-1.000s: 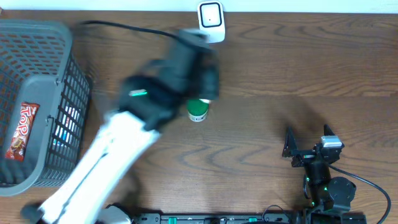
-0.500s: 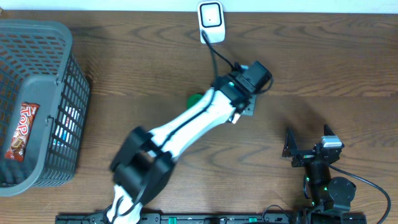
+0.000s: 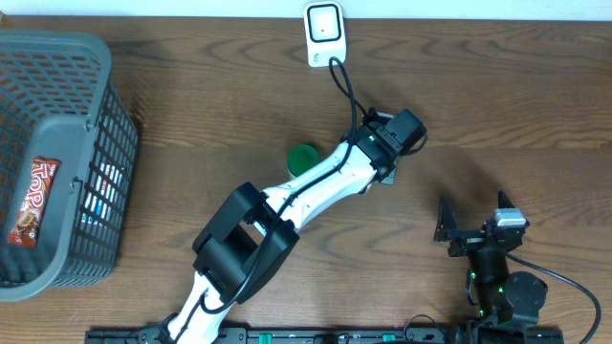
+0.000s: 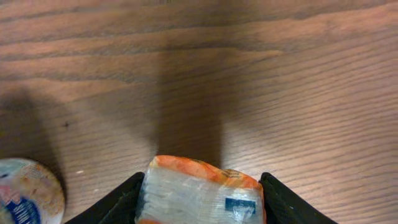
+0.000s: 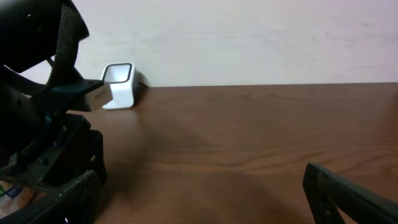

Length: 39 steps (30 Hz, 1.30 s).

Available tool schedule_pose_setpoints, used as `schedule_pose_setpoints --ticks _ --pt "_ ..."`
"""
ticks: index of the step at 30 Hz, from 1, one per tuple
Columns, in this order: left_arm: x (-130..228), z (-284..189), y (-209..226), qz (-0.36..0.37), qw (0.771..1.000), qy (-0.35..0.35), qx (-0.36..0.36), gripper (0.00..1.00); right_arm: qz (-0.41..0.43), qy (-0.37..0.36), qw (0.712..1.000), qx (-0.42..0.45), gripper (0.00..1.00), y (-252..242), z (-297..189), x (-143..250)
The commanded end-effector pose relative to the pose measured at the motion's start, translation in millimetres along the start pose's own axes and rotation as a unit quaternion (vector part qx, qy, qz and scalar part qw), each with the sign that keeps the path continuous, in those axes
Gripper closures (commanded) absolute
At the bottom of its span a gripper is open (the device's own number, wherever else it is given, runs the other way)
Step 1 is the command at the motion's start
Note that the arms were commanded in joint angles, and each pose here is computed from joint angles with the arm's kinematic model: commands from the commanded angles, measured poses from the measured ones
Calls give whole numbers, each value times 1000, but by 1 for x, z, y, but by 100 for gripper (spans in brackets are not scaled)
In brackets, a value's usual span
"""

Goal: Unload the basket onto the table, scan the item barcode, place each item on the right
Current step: 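Place the orange snack box on the table right of the bottle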

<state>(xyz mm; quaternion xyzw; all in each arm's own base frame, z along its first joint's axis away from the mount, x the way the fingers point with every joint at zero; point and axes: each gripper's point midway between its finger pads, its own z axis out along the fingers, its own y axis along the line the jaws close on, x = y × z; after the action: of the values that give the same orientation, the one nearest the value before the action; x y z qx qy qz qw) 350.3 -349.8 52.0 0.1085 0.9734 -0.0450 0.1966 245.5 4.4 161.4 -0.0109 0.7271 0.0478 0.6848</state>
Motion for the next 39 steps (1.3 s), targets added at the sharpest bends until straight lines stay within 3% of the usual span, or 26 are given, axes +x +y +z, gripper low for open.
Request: schedule_pose_setpoints --ticks 1,3,7,8,9,11,14,16,18,22,24,27,30,36,39 --pt "6 9 5 -2 1000 -4 -12 43 5 1 1000 -3 1 2 0 1" --pt "8 12 7 -1 1000 -3 -14 41 5 1 1000 -3 1 2 0 1" --pt "-15 -10 7 26 999 -33 -4 16 5 1 1000 -3 1 2 0 1" --pt "-30 -27 7 31 998 -52 6 7 5 1 1000 -3 1 2 0 1" --pt "-43 -43 7 33 997 -71 14 4 5 1 1000 -3 1 2 0 1" --pt "-74 -91 11 36 992 -119 33 4 5 1 1000 -3 1 2 0 1" --pt "-122 -199 31 34 972 -222 63 3 5 1 1000 -3 1 2 0 1" --pt "-147 -276 60 25 951 -300 70 3 5 1 1000 -3 1 2 0 1" --pt "-162 -347 117 -21 925 -375 46 3 5 1 1000 -3 1 2 0 1" --pt "-143 -415 252 -137 895 -423 -48 2 5 1 1000 -3 1 2 0 1" --pt "-114 -423 326 -224 880 -404 -113 2 5 1 1000 -3 1 2 0 1" --pt "-53 -412 423 -391 833 -341 -193 2 5 1 1000 -3 1 2 0 1" --pt "-1 -375 475 -509 797 -255 -202 3 5 1 1000 -3 1 2 0 1" --pt "79 -276 531 -584 759 -81 -276 3 5 1 1000 -3 1 2 0 1" --pt "100 -244 547 -564 762 -36 -317 3 5 1 1000 -3 1 2 0 1"
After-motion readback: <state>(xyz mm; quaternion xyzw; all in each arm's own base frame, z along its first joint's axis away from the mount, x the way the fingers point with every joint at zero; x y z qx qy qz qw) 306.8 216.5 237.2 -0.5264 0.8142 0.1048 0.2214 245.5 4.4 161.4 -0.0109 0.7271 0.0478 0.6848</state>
